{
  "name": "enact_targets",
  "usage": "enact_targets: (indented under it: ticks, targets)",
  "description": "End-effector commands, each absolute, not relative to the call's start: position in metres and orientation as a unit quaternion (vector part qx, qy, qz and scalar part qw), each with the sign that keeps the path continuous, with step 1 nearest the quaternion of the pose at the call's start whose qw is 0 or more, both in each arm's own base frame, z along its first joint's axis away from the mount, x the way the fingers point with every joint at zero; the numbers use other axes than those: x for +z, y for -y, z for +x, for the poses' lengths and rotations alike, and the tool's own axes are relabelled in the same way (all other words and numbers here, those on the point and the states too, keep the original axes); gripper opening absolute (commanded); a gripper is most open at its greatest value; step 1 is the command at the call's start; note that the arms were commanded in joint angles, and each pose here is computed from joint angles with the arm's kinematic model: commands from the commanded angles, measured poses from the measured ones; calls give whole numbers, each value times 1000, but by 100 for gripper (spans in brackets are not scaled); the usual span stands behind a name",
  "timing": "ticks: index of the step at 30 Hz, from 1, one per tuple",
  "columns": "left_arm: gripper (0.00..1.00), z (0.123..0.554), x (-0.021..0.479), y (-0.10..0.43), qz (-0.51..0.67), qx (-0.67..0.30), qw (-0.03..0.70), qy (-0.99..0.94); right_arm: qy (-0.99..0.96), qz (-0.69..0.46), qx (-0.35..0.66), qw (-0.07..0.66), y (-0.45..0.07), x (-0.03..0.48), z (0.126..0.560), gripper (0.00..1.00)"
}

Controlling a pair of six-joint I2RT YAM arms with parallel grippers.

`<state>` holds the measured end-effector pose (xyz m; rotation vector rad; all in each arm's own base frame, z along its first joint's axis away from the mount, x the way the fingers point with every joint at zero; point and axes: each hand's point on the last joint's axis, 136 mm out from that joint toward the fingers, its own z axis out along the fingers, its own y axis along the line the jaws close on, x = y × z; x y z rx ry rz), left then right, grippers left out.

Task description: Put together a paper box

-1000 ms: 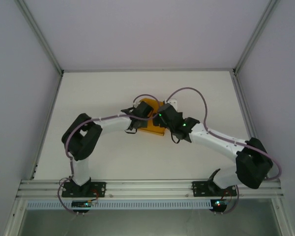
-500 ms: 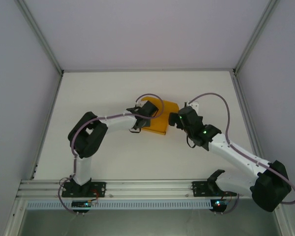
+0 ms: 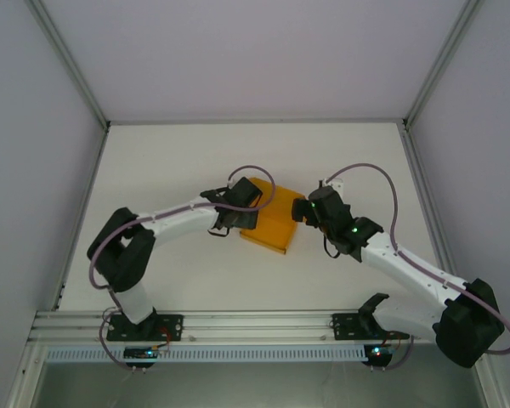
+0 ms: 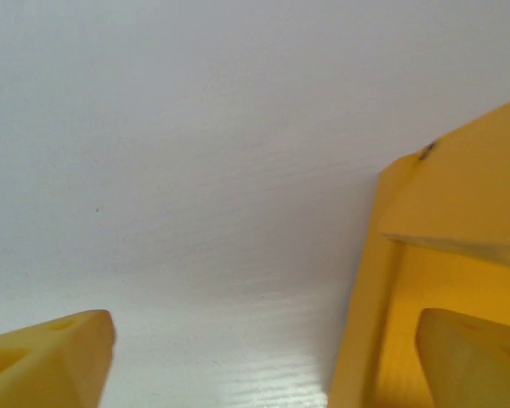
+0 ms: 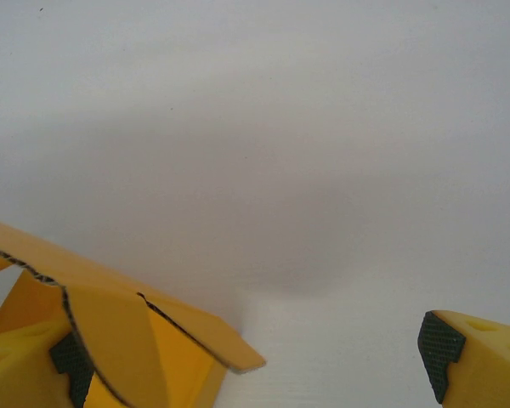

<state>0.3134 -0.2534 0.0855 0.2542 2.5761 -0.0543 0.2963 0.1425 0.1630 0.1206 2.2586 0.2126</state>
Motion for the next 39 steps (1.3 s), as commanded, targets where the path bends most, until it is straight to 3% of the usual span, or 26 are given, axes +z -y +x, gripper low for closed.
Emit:
enact_targets:
  ticks: [1, 11, 15, 20, 24, 28, 31, 36, 39]
  targets:
    - [99, 305, 99, 256, 120, -38, 274, -953, -901, 29, 87, 425, -142, 169, 294, 99]
    - [99, 312, 143, 249, 145, -86, 329, -929, -888, -111, 77, 439, -154, 178, 291, 98]
    - [99, 317, 176, 251, 188, -129, 362, -904, -897, -140, 80, 410, -158, 176, 295, 89]
    - [99, 329, 195, 255, 227, -139, 375, -888, -904, -177, 79, 382, -168, 168, 301, 71]
    - [87, 339, 190, 267, 266, -176, 353, -880, -912, -188, 72, 357, -167, 163, 308, 58]
    - [74, 345, 186, 281, 306, -201, 336, -868, -914, -205, 68, 343, -165, 160, 312, 51]
    - [70, 343, 181, 295, 342, -221, 321, -855, -915, -218, 73, 333, -165, 157, 313, 50]
    - [57, 357, 169, 297, 350, -195, 306, -864, -918, -232, 80, 311, -164, 151, 316, 36]
    - [51, 360, 165, 300, 357, -193, 299, -864, -918, -237, 86, 307, -165, 151, 318, 35]
